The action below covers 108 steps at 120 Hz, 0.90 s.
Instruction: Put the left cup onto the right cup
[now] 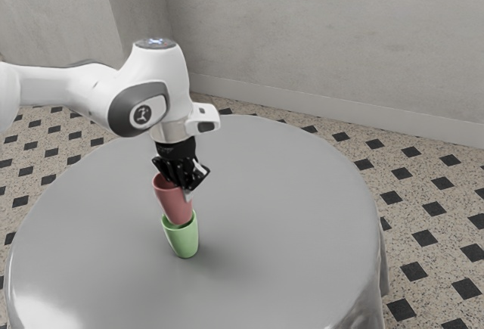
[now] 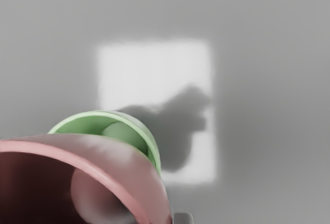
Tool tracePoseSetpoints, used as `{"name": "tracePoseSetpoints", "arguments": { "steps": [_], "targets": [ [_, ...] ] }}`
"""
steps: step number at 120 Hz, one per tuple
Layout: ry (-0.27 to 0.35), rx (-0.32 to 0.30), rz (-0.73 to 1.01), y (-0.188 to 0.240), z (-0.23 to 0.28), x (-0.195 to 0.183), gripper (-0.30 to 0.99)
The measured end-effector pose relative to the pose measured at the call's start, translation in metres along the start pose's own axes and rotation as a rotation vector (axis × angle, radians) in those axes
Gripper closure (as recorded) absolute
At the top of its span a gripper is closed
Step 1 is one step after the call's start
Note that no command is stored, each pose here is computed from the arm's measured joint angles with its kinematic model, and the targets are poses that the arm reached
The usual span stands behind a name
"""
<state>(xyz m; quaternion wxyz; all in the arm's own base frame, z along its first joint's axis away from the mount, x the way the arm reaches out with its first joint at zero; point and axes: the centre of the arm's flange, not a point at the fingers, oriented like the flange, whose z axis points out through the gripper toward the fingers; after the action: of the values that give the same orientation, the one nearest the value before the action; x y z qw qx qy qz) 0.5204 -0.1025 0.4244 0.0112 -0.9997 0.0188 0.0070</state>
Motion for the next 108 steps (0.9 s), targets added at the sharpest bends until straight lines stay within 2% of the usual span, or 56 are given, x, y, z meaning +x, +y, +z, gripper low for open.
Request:
{"name": "tracePoseSetpoints", "arguments": {
  "steps": [66,108],
  "targets": [
    [-0.001,0.0,-0.031,-0.009,0.01,-0.001,0.78],
    [0.02,-0.002,-0.031,-0.006,0.01,0.001,0.79]
  ]
}}
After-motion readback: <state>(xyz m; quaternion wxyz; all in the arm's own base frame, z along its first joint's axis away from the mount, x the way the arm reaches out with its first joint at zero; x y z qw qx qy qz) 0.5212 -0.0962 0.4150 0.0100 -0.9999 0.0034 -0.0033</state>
